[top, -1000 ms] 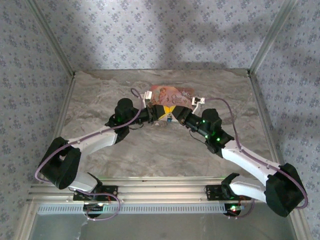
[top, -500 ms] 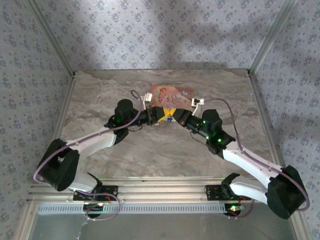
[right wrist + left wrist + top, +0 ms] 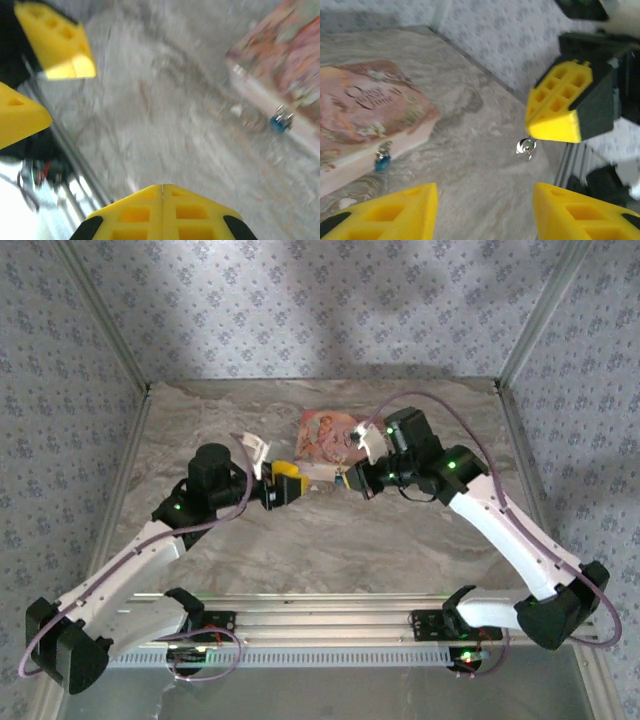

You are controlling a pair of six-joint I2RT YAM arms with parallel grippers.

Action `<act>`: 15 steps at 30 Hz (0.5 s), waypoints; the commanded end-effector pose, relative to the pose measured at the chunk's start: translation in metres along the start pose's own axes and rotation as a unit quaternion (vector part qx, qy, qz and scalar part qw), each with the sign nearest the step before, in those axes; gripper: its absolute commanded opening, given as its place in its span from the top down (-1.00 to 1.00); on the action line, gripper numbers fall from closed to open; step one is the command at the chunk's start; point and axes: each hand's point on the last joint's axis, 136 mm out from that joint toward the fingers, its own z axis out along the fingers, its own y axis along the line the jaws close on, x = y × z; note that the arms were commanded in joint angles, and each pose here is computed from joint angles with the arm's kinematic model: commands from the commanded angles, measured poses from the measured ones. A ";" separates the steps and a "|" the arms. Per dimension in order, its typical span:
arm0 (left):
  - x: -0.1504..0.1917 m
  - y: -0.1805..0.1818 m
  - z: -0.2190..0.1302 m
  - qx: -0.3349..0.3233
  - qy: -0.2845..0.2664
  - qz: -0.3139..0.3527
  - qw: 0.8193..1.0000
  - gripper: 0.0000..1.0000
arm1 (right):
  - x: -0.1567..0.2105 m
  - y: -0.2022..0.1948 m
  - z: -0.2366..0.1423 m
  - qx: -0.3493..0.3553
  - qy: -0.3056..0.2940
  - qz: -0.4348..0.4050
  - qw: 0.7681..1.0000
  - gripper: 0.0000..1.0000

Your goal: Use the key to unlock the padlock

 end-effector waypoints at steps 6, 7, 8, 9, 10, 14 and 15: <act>0.026 -0.044 0.017 0.142 0.041 0.068 0.987 0.01 | 0.015 0.035 -0.013 -0.082 0.035 -0.065 0.994 1.00; 0.026 -0.044 0.019 0.149 0.041 0.059 0.986 -0.01 | 0.014 0.036 -0.013 -0.084 0.033 -0.063 0.994 1.00; 0.024 -0.045 0.021 0.154 0.037 0.052 0.986 -0.02 | 0.014 0.037 -0.013 -0.086 0.031 -0.062 0.994 1.00; 0.023 -0.046 0.024 0.161 0.032 0.044 0.985 -0.02 | 0.013 0.038 -0.013 -0.089 0.029 -0.062 0.994 1.00; 0.022 -0.046 0.026 0.167 0.029 0.037 0.985 -0.02 | 0.012 0.039 -0.013 -0.093 0.027 -0.061 0.993 1.00; 0.013 -0.050 0.033 0.182 0.019 0.019 0.983 -0.02 | 0.011 0.045 -0.014 -0.111 0.017 -0.060 0.992 1.00; 0.012 -0.051 0.035 0.185 0.019 0.016 0.982 -0.02 | 0.011 0.045 -0.014 -0.114 0.014 -0.060 0.992 1.00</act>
